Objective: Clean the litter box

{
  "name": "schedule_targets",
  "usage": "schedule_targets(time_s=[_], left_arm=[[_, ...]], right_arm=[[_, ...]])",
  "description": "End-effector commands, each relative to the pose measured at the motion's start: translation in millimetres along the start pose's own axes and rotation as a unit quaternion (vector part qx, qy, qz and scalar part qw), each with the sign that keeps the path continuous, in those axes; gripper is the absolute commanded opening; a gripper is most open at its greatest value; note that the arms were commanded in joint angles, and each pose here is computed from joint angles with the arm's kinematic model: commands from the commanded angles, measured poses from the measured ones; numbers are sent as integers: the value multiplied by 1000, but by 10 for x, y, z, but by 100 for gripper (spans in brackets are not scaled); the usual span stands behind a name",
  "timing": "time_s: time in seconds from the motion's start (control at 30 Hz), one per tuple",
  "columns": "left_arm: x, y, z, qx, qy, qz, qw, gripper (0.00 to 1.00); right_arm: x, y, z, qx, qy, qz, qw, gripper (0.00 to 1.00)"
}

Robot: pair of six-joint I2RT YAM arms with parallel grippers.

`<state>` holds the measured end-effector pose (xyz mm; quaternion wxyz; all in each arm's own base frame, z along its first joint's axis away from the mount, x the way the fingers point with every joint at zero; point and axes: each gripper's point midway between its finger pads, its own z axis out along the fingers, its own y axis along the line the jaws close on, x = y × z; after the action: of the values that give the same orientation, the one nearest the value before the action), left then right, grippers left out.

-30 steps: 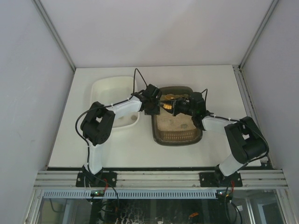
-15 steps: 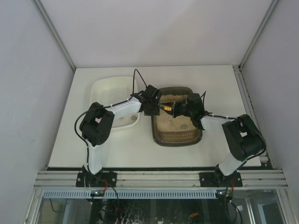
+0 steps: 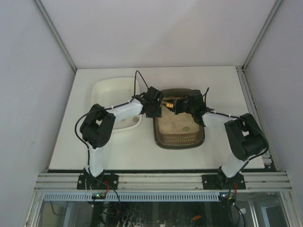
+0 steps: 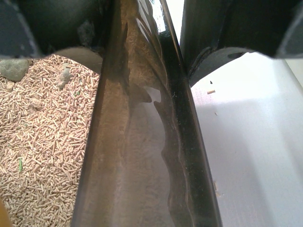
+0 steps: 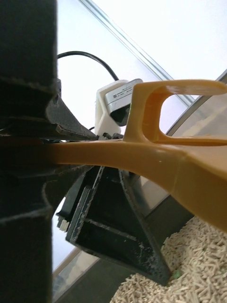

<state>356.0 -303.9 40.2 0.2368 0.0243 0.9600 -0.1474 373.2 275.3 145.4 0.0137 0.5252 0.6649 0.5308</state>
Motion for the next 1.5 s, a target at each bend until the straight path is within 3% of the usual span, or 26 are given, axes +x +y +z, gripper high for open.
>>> schedule_targets(time_s=[0.0,0.47,0.7,0.87,1.47], left_arm=[[50,-163,-175,32,-3,34,999,35],[77,-170,-157,35,2,32,999,35],[66,-169,-174,35,0,34,999,35],[69,-172,-167,36,1,34,999,35],[60,-176,-174,37,0,37,999,35]], right_arm=[[-71,178,73,-10,-27,-41,999,0],[-116,12,270,34,-18,-85,996,0],[-157,78,310,43,-30,-217,975,0],[-35,-31,349,42,28,-262,964,0],[398,-681,93,60,101,-250,961,0]])
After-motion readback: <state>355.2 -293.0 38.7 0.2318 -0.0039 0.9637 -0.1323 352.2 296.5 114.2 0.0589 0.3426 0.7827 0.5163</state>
